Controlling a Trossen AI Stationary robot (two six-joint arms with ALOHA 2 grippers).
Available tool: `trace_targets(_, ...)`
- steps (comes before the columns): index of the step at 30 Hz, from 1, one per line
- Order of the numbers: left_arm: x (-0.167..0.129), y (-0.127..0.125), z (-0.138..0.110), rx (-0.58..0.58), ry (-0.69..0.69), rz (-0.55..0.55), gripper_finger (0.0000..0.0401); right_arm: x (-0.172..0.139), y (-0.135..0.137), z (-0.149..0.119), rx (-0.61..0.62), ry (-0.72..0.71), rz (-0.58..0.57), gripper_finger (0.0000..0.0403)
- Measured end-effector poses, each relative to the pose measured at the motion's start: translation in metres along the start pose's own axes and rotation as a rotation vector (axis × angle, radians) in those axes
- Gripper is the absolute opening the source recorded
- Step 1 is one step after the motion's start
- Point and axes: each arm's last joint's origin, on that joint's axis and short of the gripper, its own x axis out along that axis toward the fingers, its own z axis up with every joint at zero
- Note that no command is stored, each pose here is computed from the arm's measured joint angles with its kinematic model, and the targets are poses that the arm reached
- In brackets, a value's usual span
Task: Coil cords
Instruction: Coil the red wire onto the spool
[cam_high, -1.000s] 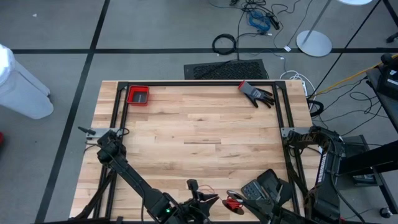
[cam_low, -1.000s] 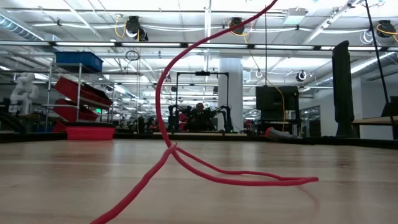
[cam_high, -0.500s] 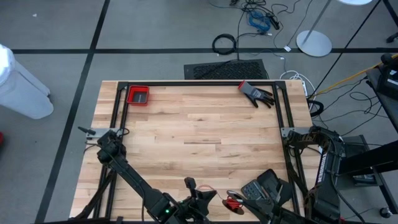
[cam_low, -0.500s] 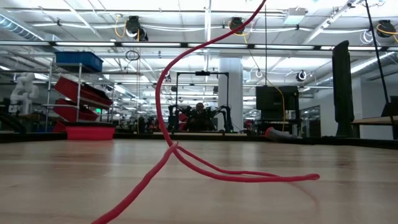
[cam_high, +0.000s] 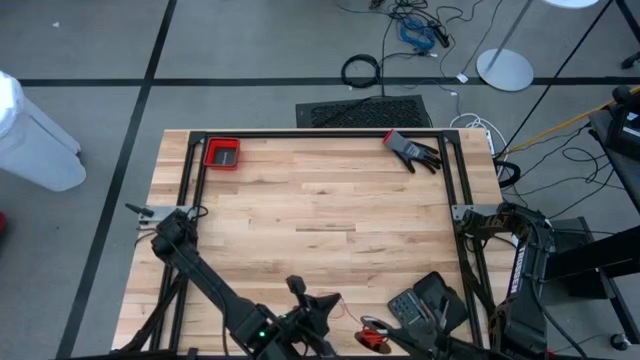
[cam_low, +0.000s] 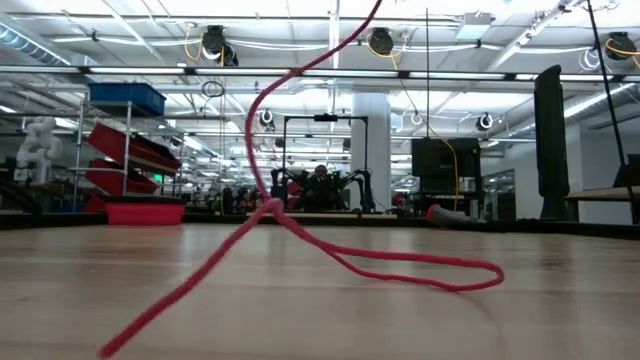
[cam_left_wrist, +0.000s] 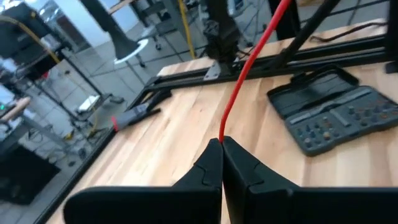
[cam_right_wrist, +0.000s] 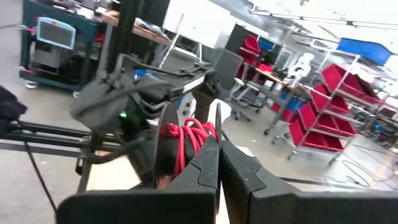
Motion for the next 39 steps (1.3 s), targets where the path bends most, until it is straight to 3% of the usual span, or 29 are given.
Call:
trace_targets(9, -0.001, 0.012, -0.012, -0.02, 0.035, 0.103, 0.0, 0.0, 0.002, 0.002, 0.029, -0.008, 0.078, 0.0)
trace_targets(23, -0.039, 0.018, -0.001, -0.043, -0.013, 0.049, 0.0, 0.0, 0.002, 0.001, 0.041, -0.007, 0.077, 0.0)
trace_targets(28, -0.04, 0.018, -0.002, -0.104, -0.007, 0.036, 0.0, 0.0, 0.002, 0.001, 0.038, -0.007, 0.077, 0.0)
trace_targets(32, -0.035, 0.017, -0.002, -0.117, 0.007, 0.029, 0.0, 0.0, 0.002, 0.002, 0.037, -0.007, 0.068, 0.0)
trace_targets(39, -0.019, 0.021, 0.003, -0.14, -0.003, 0.068, 0.0, 0.017, -0.004, 0.001, 0.048, 0.01, -0.048, 0.0)
